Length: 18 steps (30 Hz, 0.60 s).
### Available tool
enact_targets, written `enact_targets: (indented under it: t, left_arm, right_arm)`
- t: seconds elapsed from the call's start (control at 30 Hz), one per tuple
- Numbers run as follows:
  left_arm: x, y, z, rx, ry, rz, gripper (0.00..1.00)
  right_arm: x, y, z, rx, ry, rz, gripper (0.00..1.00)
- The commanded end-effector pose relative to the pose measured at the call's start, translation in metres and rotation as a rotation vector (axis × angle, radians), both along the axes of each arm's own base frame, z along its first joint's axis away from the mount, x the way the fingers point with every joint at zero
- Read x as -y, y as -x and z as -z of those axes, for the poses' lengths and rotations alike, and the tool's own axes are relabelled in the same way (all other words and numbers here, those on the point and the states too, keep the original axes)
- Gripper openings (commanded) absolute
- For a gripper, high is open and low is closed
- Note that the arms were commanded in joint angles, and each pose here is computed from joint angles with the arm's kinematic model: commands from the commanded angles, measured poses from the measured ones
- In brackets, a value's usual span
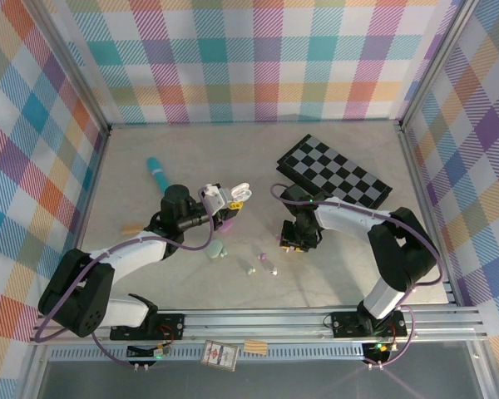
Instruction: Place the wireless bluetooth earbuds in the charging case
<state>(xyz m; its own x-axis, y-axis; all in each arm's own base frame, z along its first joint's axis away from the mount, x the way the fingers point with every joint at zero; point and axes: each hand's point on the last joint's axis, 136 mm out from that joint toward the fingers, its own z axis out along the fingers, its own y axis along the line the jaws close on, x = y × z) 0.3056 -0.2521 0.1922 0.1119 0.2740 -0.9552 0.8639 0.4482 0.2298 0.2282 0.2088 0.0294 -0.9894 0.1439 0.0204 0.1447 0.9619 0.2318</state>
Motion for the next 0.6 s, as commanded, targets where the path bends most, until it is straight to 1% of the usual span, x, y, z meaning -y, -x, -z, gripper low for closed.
enact_targets:
  t: [0.0,0.3,0.57]
  left_arm:
    - [-0.004,0.001,-0.002,0.024,0.005,0.0,0.08]
    - [-0.005,0.003,-0.002,0.019,0.003,-0.001,0.08]
    - [-0.005,0.004,-0.004,0.02,0.003,0.001,0.08]
  right_arm:
    - [-0.001,-0.002,0.003,-0.003,0.01,0.002,0.34]
    - [0.007,0.002,0.017,-0.03,0.058,-0.007,0.31]
    - [0.018,0.008,0.01,-0.024,0.092,0.005,0.27]
